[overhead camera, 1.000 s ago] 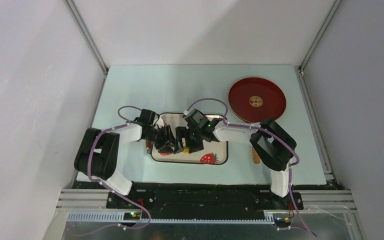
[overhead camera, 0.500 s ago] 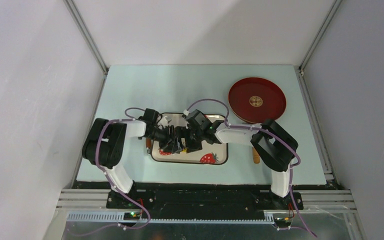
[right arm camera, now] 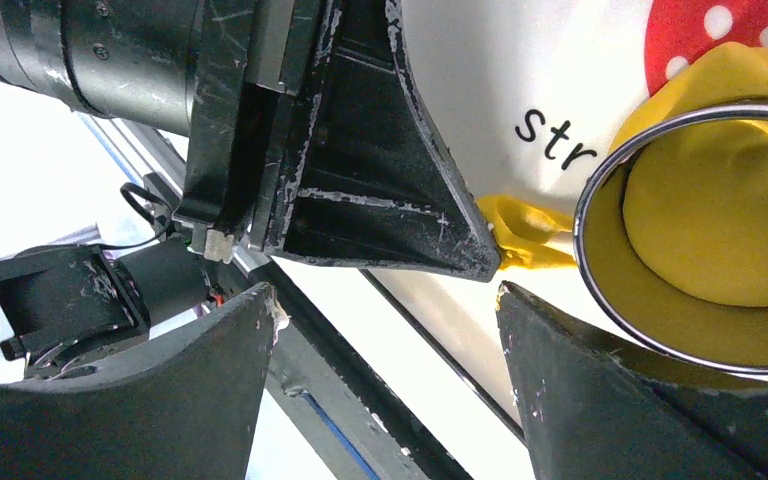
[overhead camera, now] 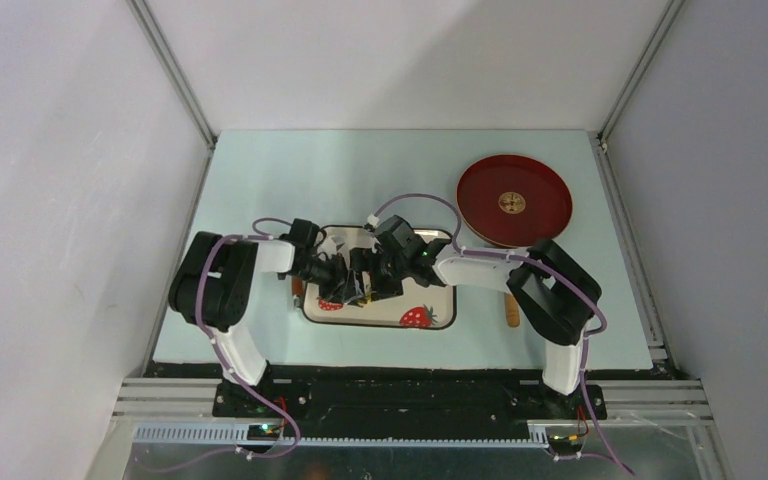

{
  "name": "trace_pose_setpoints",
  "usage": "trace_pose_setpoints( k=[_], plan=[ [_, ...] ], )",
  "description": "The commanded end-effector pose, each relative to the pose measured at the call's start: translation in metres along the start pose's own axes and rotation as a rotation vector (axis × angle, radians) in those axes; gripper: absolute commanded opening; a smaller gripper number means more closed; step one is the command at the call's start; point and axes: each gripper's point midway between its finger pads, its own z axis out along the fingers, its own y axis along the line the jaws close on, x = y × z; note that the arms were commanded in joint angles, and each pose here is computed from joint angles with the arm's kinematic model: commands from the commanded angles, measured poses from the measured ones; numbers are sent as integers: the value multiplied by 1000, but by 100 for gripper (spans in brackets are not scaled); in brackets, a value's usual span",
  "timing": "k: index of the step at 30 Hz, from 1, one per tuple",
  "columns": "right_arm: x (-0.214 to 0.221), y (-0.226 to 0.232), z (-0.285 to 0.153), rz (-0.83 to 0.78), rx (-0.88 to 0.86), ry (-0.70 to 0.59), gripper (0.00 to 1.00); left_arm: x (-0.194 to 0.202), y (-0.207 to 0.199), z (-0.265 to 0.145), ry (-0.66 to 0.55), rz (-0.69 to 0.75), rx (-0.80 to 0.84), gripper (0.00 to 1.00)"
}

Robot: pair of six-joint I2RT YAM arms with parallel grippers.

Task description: Roll out the dumpling wrappers from the dough

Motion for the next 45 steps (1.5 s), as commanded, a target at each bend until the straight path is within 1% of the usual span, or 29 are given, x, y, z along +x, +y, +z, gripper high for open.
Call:
trace_pose_setpoints(
  k=[1,6,13,19,24,28,34,38,41,45],
  plan=[
    [-12,17,-19,-32,-31,-48,85,-18,-9,-5,-80,61,-21,9],
    [-17,16,-42,-31,-8,-76,85,-33,-22,-25,-163,77,2,14],
    [-21,-14,-78,82,51,-110,85,-59,-25,-42,-256,71,-37,19],
    [-26,-43,-99,150,114,-125,85,-90,-32,-55,-360,84,-106,20],
    [-30,-60,-107,191,135,-128,85,-114,-50,-63,-409,111,-107,20],
    [-30,-68,-110,212,134,-126,85,-122,-69,-61,-393,155,-72,22],
    [-34,-74,-115,235,124,-130,85,-116,-103,-38,-319,231,-22,25],
    [-38,-75,-122,244,121,-146,85,-100,-130,-16,-257,292,0,25],
    [-42,-78,-131,255,119,-169,85,-91,-150,-10,-232,325,26,26],
    [-45,-84,-148,276,123,-213,85,-70,-179,1,-179,377,73,26]
  ],
)
